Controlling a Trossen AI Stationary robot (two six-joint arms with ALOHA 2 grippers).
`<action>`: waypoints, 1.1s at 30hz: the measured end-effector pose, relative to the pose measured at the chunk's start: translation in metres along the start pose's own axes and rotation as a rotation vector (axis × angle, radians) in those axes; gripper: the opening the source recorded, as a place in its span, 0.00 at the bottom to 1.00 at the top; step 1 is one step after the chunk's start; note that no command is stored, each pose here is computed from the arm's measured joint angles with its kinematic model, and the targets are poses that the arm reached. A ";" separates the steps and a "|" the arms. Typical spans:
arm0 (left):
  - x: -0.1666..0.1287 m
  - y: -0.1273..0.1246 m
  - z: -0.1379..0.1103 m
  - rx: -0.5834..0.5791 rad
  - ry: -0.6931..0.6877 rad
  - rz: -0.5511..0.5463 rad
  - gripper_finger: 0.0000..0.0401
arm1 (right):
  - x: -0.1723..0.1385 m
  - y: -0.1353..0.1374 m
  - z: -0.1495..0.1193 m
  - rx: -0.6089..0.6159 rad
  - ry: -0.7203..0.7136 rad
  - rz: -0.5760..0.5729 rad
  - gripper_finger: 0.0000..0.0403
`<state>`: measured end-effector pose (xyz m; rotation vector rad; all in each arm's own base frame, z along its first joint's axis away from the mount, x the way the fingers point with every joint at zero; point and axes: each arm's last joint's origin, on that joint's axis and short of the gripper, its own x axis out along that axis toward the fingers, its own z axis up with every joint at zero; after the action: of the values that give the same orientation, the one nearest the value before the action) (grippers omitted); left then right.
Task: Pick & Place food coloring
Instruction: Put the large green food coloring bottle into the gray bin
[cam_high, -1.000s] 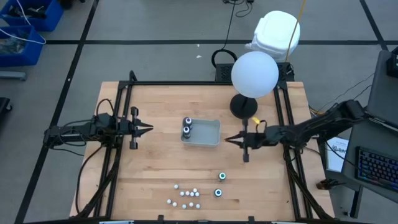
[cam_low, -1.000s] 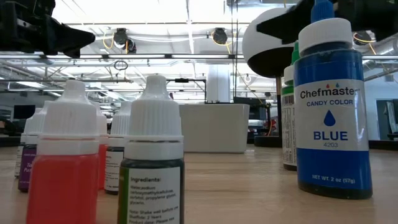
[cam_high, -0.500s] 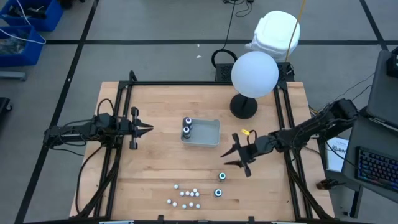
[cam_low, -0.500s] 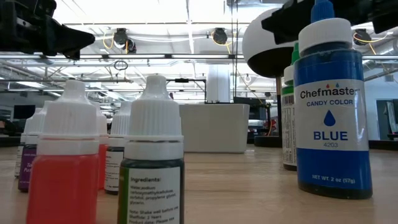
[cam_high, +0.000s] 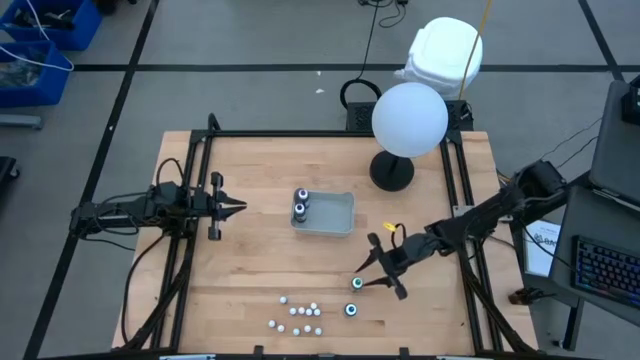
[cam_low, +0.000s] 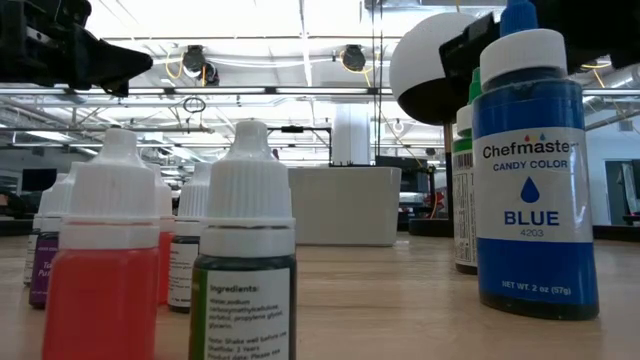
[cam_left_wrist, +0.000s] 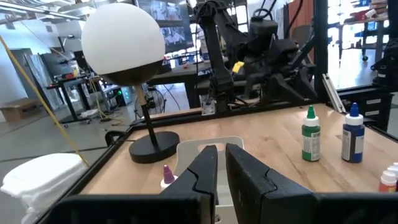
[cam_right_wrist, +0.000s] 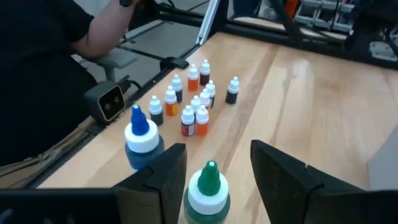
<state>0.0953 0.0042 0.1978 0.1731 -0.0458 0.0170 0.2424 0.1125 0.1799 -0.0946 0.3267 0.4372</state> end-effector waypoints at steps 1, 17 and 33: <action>0.000 0.000 0.000 0.000 0.000 0.000 0.10 | 0.002 0.000 -0.002 0.001 0.002 0.000 0.42; 0.000 0.000 0.000 -0.015 0.000 -0.002 0.10 | 0.024 0.001 -0.025 0.092 0.049 0.051 0.43; 0.000 0.000 0.000 -0.015 -0.001 -0.003 0.10 | 0.028 0.001 -0.032 0.064 0.071 0.075 0.35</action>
<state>0.0953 0.0041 0.1978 0.1582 -0.0465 0.0139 0.2568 0.1192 0.1404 -0.0352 0.4144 0.4980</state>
